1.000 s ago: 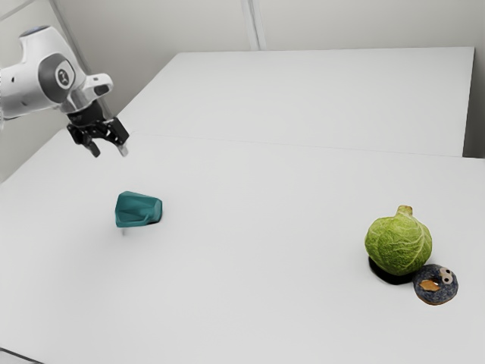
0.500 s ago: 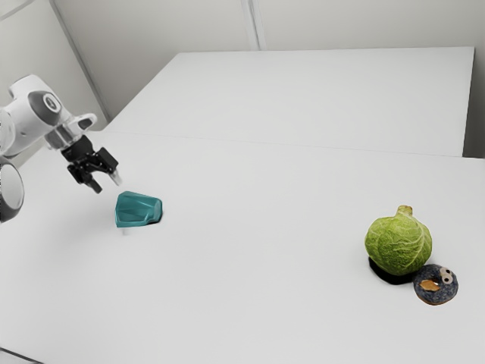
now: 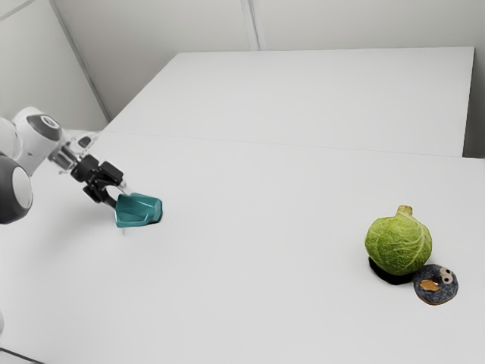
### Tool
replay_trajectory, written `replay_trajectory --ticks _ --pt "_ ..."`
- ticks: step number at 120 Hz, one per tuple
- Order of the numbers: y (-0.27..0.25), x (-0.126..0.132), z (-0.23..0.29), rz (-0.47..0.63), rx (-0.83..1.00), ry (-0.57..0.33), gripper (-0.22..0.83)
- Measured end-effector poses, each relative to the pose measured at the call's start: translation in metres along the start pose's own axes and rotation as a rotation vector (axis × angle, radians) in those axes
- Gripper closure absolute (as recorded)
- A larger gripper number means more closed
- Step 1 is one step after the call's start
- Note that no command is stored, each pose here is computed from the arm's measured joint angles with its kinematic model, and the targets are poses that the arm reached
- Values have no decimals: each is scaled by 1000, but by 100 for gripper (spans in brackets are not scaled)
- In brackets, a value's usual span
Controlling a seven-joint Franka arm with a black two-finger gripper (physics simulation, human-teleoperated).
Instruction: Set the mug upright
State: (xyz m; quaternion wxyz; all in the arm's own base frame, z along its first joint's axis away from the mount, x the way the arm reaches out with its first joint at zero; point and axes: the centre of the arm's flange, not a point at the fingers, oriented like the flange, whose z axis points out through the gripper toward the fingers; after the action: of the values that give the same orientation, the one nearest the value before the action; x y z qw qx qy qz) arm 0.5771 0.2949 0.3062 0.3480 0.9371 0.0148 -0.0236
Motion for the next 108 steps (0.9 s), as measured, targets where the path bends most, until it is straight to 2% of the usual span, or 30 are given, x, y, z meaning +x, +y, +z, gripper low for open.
replay_trajectory --ticks 16,28,40,57,68,83,108 --pt "-5 2 9 11 -51 16 0" --pt "-8 4 16 14 -80 26 6" --pt "-9 5 21 18 -102 38 20" --pt "-8 7 21 25 -122 58 48" --pt "-7 8 20 28 -136 75 58" --pt "-4 11 20 32 -168 106 68" --pt "5 16 22 38 -223 145 74"
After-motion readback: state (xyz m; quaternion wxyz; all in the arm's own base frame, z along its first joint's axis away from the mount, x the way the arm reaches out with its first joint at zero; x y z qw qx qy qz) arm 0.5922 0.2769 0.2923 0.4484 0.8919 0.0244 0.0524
